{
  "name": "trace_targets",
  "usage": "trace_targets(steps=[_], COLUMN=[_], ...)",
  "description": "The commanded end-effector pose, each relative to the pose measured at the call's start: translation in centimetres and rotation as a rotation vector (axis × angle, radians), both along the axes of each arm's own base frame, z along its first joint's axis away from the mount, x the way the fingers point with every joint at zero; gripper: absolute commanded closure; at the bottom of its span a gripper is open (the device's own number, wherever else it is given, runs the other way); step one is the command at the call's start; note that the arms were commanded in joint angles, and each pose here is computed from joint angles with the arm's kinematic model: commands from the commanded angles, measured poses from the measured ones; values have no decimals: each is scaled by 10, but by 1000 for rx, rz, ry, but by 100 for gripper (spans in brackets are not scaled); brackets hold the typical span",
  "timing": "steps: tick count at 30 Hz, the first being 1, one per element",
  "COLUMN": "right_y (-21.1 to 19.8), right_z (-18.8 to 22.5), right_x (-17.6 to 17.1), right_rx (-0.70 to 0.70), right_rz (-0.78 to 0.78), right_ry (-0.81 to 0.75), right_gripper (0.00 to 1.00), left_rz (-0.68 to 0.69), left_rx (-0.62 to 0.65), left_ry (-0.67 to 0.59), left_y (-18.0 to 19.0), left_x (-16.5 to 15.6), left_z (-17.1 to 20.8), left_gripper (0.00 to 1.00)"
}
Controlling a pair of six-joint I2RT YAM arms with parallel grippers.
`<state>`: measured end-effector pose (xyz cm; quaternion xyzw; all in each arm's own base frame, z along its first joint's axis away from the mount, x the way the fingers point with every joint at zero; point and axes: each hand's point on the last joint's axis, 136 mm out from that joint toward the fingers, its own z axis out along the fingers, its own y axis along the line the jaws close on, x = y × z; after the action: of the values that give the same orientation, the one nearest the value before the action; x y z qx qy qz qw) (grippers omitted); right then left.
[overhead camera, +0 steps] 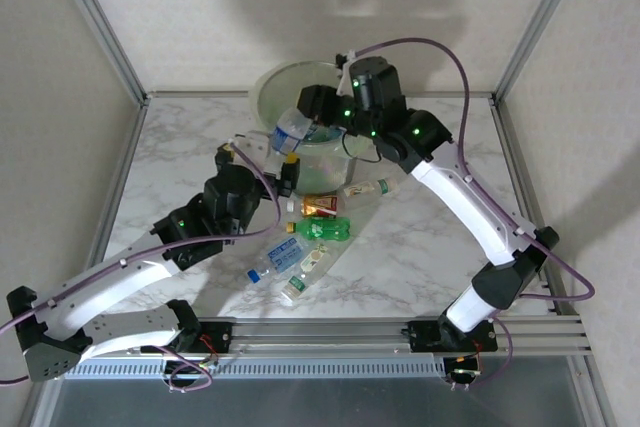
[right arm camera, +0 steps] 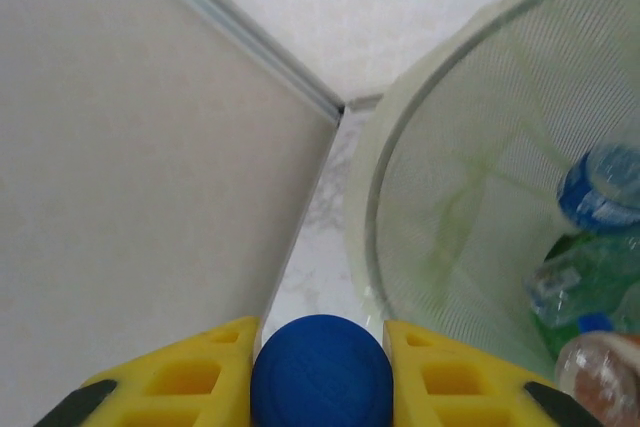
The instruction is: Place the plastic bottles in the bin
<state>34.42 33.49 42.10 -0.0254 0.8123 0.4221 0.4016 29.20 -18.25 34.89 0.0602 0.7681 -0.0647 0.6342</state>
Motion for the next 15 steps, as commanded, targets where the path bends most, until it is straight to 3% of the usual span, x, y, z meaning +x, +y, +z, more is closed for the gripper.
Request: trace_targets(steps=[1, 8, 15], right_y=[-25, -46, -27], right_z=[35, 25, -13], right_x=[34, 85, 127], right_rx=[105, 154, 112], right_rz=[-108, -212, -219], right_ry=[-64, -49, 18], right_gripper=[76, 75, 75], left_rz=[73, 70, 95], left_rx=[-183, -401, -448], left_ry=[-21, 50, 134], left_y=[29, 58, 68], left_x=[-5, -8, -5], left_z=[27, 16, -15], left_gripper=[0, 0, 2])
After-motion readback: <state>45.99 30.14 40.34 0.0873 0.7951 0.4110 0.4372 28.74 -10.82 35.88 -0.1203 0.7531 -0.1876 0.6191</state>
